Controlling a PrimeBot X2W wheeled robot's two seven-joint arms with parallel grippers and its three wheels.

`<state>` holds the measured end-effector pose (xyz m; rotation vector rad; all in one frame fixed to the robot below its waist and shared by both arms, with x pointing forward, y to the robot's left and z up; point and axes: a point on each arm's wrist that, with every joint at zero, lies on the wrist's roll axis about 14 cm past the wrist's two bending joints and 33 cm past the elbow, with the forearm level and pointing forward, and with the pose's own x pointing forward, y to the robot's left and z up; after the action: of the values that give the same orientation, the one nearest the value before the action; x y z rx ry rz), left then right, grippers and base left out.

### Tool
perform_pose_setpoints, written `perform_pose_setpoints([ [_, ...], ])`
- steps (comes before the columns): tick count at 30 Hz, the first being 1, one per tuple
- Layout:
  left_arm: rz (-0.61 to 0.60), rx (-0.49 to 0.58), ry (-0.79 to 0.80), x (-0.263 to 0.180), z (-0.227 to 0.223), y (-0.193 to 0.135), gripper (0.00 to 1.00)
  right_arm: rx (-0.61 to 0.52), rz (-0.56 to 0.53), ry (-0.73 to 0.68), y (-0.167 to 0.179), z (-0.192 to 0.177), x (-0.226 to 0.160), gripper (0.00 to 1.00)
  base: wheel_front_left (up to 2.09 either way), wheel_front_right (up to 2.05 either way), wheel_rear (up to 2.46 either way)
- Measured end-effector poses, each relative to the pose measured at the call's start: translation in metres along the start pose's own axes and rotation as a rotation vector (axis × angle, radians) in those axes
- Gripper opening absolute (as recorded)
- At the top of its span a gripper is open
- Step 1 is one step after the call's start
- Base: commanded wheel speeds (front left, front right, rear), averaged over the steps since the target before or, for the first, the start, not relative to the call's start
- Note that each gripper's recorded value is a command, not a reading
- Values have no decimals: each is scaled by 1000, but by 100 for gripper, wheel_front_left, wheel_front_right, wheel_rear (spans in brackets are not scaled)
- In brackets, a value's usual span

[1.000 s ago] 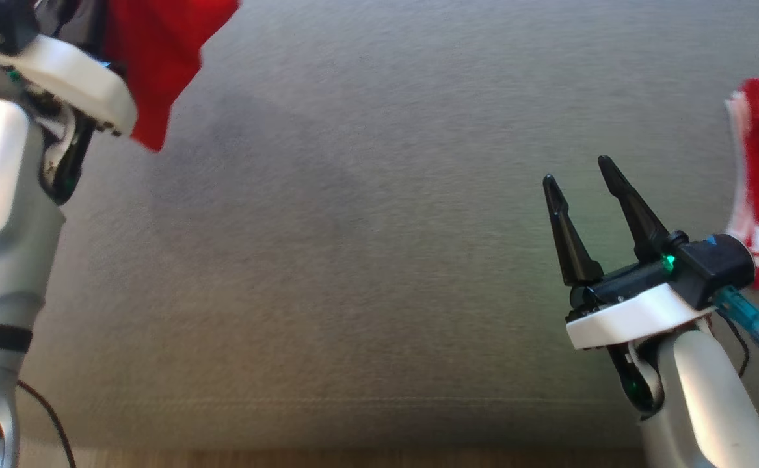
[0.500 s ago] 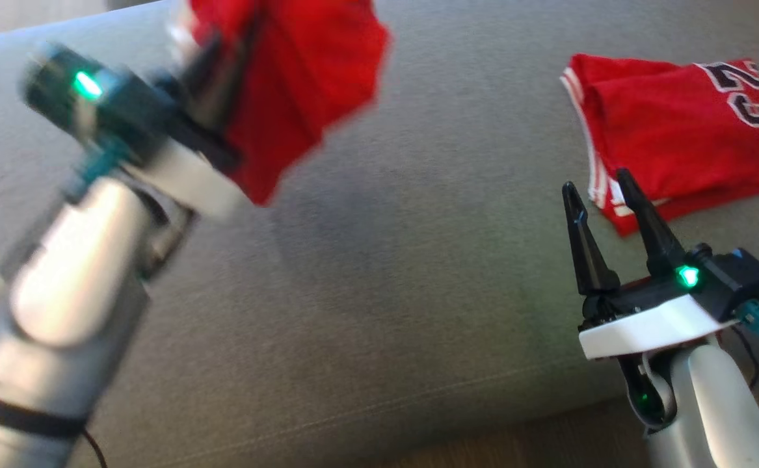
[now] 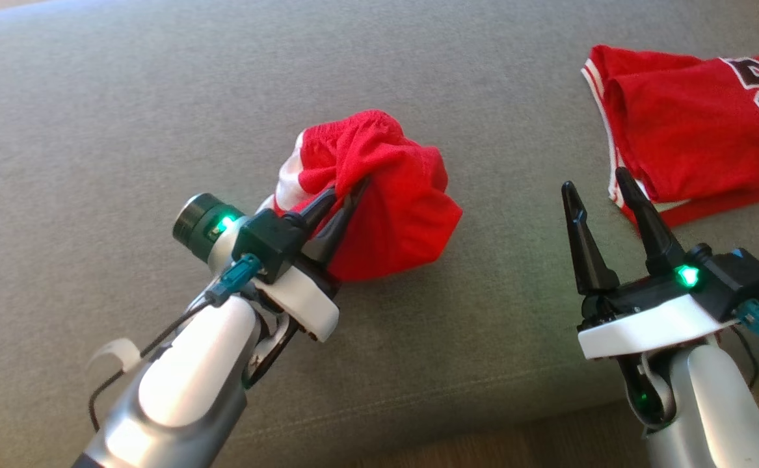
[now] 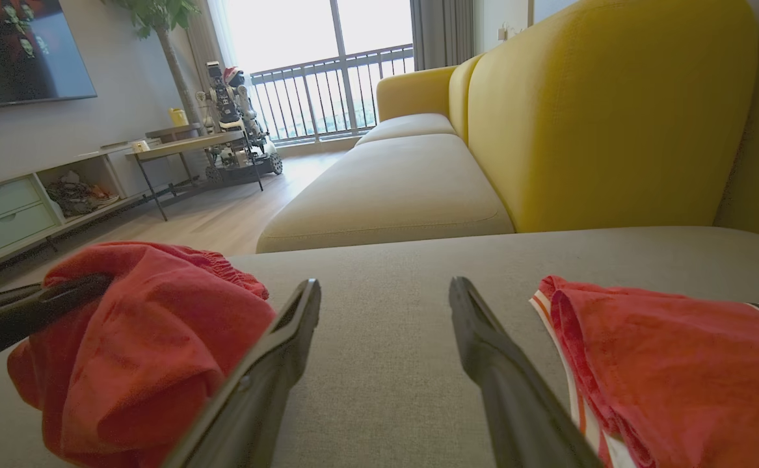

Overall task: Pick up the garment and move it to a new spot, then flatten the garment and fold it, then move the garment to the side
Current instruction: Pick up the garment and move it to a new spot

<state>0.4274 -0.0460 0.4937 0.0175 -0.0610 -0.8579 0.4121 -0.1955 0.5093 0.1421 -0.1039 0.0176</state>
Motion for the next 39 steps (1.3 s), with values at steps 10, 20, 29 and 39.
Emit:
perform_pose_setpoints([
  [10, 282, 23, -118, -33, 46, 39, 100, 11, 56, -25, 20, 10, -4, 100, 0, 0, 0],
  [20, 696, -76, -97, -151, 34, 71, 100, 30, 97, -13, 37, 9, -28, 100, 0, 0, 0],
  [29, 827, -52, -92, -206, 36, 55, 100, 35, 131, -7, 49, 9, -43, 100, 0, 0, 0],
  [39, 857, -5, -77, -219, 37, 52, 100, 46, 132, -6, 50, 10, -48, 100, 0, 0, 0],
])
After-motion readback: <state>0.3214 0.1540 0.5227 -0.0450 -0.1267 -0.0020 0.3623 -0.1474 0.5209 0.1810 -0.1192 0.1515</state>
